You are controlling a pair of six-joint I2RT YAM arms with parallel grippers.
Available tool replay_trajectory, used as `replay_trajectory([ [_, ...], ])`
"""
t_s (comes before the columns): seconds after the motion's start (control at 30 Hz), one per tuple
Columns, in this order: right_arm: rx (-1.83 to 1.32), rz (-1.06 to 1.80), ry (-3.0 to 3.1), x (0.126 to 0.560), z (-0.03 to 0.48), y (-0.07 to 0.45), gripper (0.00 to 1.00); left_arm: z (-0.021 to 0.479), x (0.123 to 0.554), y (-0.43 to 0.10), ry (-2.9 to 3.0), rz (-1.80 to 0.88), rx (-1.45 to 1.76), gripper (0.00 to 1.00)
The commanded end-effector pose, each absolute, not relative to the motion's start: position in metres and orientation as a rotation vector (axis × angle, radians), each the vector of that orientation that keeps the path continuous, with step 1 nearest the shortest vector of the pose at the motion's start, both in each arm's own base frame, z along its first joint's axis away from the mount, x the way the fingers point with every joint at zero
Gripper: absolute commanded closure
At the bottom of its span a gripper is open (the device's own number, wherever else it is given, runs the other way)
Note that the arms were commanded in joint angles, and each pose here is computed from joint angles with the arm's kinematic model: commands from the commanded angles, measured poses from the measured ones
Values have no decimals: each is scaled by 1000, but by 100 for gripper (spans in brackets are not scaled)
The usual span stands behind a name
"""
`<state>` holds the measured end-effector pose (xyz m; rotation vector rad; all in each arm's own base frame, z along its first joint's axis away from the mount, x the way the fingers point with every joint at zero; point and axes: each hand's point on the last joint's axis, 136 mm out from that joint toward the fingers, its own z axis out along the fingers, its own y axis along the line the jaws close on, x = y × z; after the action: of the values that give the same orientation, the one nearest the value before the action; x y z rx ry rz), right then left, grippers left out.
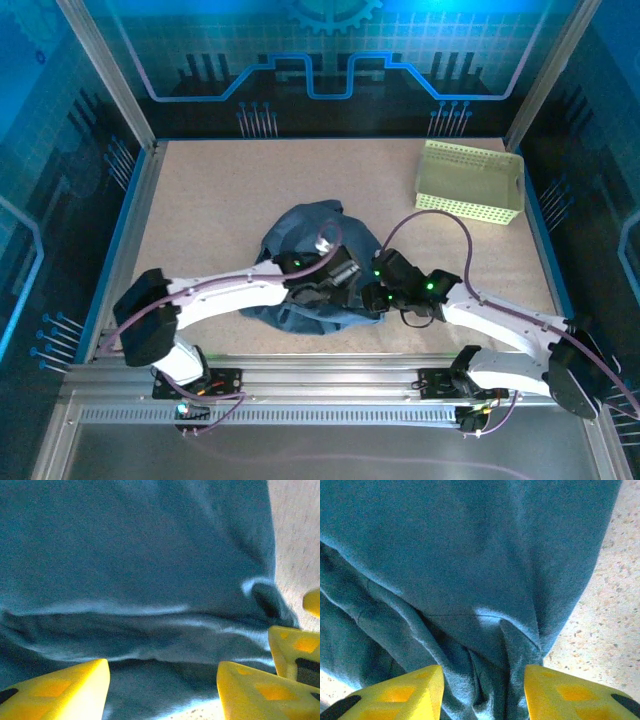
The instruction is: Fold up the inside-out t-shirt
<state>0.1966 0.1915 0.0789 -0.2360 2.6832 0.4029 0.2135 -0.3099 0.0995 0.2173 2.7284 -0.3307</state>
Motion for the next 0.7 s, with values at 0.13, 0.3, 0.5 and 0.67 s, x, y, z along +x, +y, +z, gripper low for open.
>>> replay_trajectory([
  [0.13,-166,467,2731,189,64,191,64,74,204,-322,2791,-352,175,40],
  [0.3,-156,448,2725,192,64,190,86,57,207,-317,2813,-262,187,47],
  [0.5,-156,462,2658,201,81,192,97,45,217,-308,2808,-194,165,65],
  [0.67,-185,480,2647,200,84,196,100,47,230,-304,2773,-212,118,82],
])
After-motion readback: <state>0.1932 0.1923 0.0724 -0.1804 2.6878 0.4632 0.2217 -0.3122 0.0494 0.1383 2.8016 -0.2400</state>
